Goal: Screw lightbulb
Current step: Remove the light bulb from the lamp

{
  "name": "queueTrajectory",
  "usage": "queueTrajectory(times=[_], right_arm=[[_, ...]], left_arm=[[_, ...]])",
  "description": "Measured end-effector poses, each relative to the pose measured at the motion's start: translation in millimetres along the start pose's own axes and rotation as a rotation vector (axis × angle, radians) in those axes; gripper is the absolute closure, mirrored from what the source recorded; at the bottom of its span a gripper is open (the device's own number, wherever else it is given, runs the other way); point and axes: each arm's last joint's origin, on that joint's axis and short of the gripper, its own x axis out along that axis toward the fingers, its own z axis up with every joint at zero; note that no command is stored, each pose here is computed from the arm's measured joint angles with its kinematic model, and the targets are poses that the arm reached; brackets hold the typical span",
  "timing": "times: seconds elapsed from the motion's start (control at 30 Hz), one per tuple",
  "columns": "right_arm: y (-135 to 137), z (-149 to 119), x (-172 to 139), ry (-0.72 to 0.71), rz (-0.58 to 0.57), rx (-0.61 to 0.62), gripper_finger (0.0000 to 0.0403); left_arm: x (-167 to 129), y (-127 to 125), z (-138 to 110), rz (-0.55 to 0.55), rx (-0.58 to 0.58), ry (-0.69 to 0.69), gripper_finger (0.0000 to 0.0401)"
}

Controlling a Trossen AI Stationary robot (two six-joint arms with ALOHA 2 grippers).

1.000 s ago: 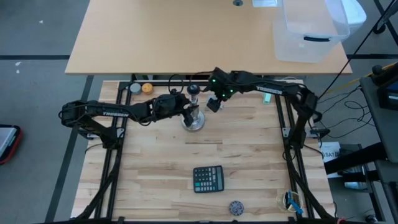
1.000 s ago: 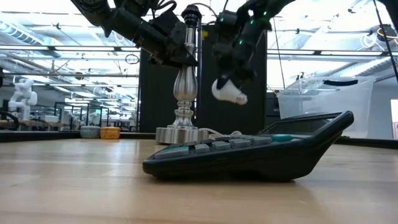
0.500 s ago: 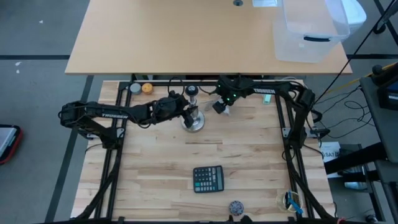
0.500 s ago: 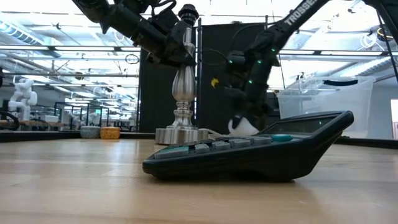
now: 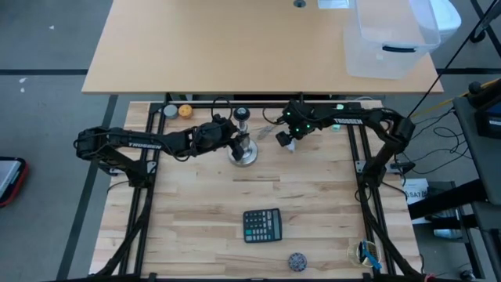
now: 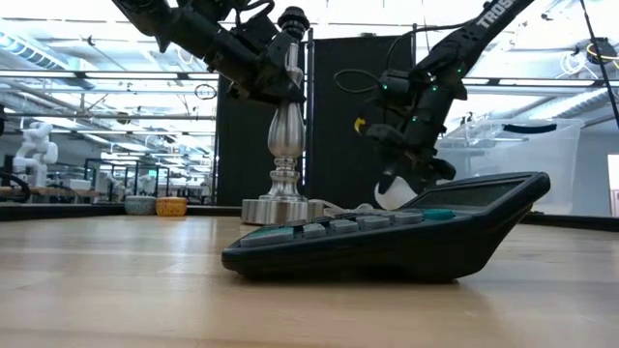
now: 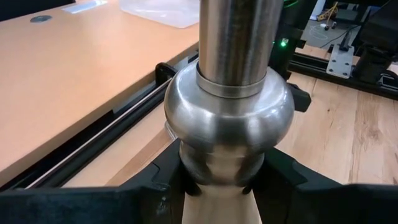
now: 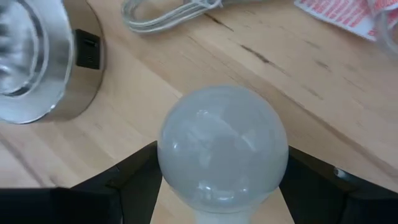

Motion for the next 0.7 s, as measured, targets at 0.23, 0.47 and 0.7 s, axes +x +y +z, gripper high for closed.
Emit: queueTrajectory(times=[0.23, 0.47, 0.7], right_arm=[[2.8, -1.5, 0.2, 0.009, 0.015, -0.001, 0.0112], [2.6, -1.4, 0.3, 0.006, 0.008, -0.012, 0.0089], [3.5, 0.0, 0.8, -0.005, 0.021, -0.03, 0.0088]], left_arm=[[0.2, -0.3, 1.8, -0.003, -0.002, -0.023, 0.026], [0.2, -0.2, 1.3, 0.0, -0.001, -0.019, 0.0246], [0.2, -0.3, 1.9, -0.001, -0.005, -0.025, 0.0255]])
